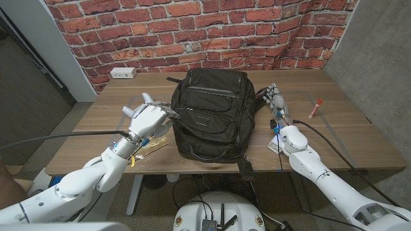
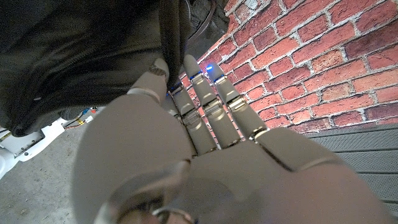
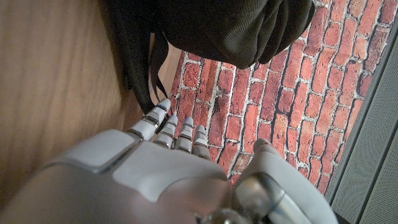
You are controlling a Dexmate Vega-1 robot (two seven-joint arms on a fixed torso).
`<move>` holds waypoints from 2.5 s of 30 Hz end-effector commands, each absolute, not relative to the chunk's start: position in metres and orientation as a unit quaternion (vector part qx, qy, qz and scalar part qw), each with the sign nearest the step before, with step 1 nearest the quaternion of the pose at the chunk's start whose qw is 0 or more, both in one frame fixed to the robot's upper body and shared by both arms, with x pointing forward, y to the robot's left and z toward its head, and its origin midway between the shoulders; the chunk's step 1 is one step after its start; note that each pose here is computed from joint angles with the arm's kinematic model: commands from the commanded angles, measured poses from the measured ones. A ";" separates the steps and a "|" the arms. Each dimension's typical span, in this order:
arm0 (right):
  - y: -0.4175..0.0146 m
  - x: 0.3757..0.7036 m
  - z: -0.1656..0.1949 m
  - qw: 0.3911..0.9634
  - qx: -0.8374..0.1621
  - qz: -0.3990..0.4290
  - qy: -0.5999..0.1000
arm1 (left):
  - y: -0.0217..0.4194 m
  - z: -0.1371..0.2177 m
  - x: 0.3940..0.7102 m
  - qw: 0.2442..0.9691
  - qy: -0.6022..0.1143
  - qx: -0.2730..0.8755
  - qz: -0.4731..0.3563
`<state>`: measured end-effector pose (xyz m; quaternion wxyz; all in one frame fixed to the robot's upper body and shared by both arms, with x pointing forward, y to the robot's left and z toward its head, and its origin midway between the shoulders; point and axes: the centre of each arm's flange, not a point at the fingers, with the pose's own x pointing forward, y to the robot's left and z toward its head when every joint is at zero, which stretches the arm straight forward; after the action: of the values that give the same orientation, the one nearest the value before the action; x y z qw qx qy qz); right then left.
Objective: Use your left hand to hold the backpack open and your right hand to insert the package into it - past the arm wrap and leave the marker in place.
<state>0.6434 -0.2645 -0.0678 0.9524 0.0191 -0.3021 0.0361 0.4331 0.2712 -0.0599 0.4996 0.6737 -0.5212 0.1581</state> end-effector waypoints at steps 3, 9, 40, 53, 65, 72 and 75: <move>-0.257 0.638 -0.051 0.946 0.036 0.049 -0.318 | 0.271 -0.048 0.436 0.518 -0.514 0.664 0.163; -0.255 0.638 -0.048 0.944 0.043 0.054 -0.322 | 0.270 -0.044 0.437 0.524 -0.509 0.663 0.164; -0.259 0.616 -0.040 0.942 0.022 0.059 -0.330 | 0.261 -0.009 0.447 0.587 -0.479 0.636 0.145; -0.259 0.606 -0.041 0.946 0.003 0.069 -0.316 | 0.261 0.022 0.467 0.608 -0.471 0.628 0.119; -0.257 0.602 -0.040 0.948 -0.016 0.078 -0.308 | 0.252 0.040 0.482 0.637 -0.459 0.607 0.124; -0.255 0.601 -0.038 0.948 -0.029 0.083 -0.305 | 0.245 0.043 0.487 0.656 -0.455 0.589 0.126; -0.256 0.598 -0.038 0.948 -0.037 0.081 -0.304 | 0.240 0.048 0.488 0.658 -0.456 0.587 0.123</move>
<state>0.6032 -0.2573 -0.0385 0.9473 -0.0138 -0.3107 0.0762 0.4799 0.2534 0.0339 0.6370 0.6068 -0.4588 0.1252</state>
